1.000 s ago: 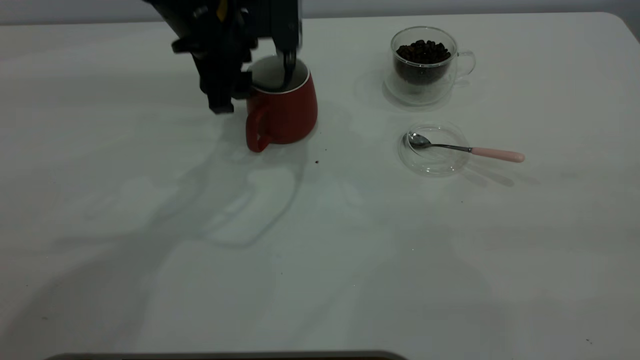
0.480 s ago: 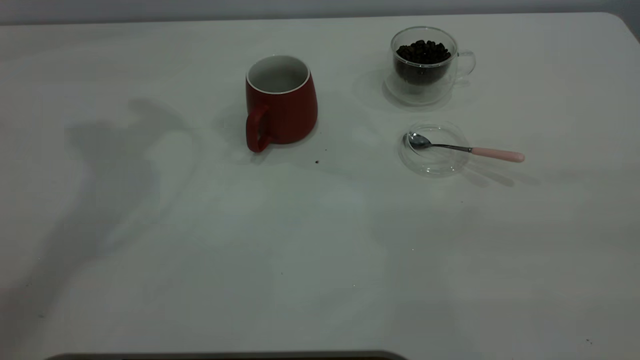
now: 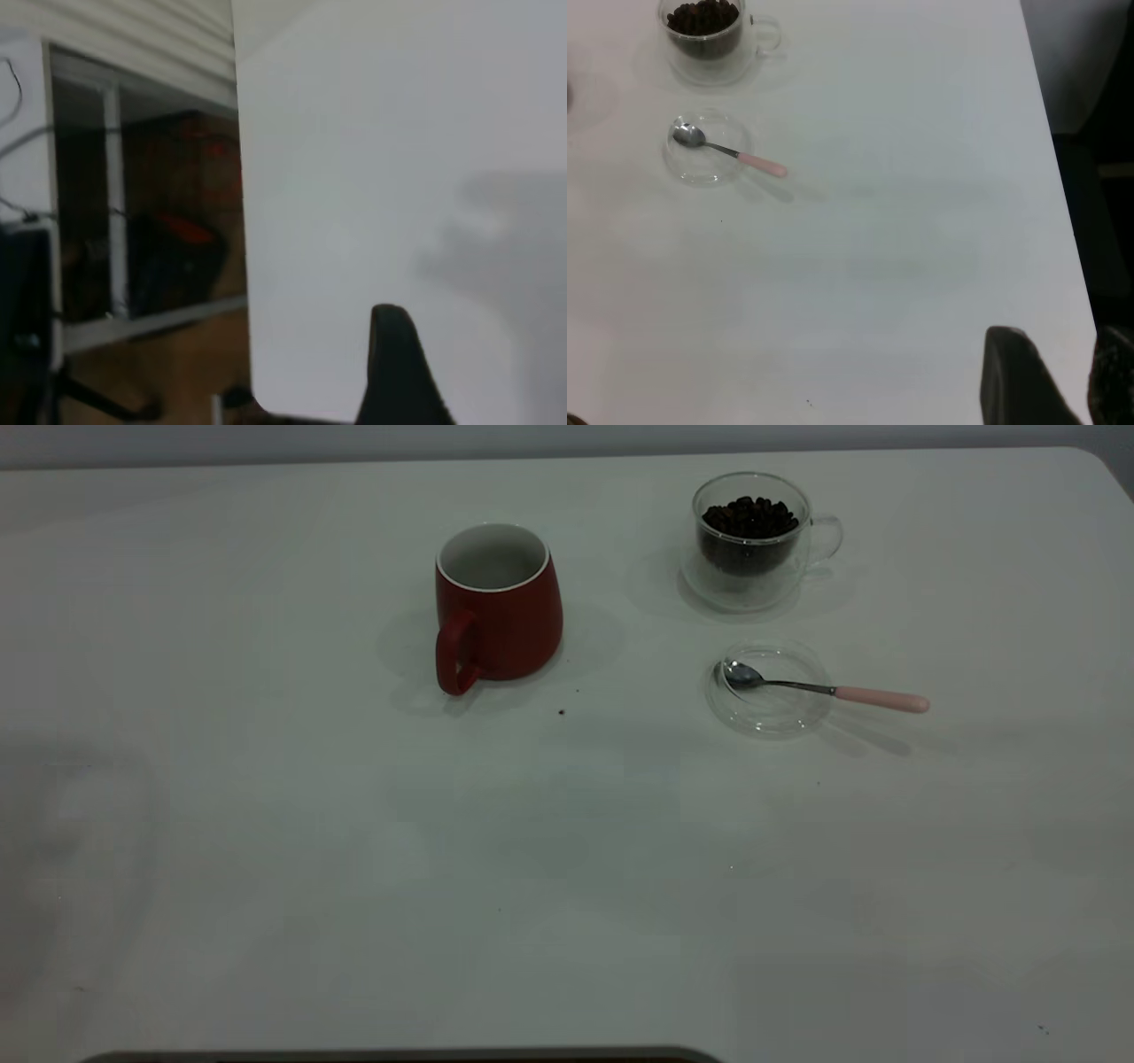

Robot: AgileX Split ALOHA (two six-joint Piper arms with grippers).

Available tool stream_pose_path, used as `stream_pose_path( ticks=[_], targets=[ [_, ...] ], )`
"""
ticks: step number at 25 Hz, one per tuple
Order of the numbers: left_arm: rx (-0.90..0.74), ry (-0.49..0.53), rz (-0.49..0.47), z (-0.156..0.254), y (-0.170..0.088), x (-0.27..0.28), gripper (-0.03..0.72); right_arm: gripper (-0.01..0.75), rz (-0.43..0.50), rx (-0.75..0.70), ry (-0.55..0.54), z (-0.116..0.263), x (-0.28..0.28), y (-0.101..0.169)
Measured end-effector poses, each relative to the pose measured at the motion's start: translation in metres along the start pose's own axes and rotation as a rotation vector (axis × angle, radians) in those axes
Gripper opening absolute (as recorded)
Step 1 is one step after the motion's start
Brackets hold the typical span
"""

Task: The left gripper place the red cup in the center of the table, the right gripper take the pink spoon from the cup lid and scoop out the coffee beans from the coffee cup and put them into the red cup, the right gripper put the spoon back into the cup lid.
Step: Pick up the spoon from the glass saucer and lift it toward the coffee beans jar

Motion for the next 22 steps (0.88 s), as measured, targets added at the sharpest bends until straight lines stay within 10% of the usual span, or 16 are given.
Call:
stream_pose_path(
  ticks=[14,22],
  targets=[
    [0.197,-0.388,0.067,0.092,0.008,0.109,0.529,0.237,0.0,-0.001,0.001,0.0,0.0,0.0],
    [0.158,-0.509,0.214,0.157,-0.037,0.111,0.529,0.237,0.0,-0.001,0.001,0.0,0.0,0.0]
  ],
)
Point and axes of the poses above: a point on each arm's last joint axis where the gripper is mounted, x pointing back along that axis away from the gripper, y along the wrist's bending axis when the last joint is at zero, z = x × y, the point moved 1 cm from there along -x, pointing out along that axis toward the gripper, and after that the axes turned 15 degrees about -x, right-handed, at the moved point
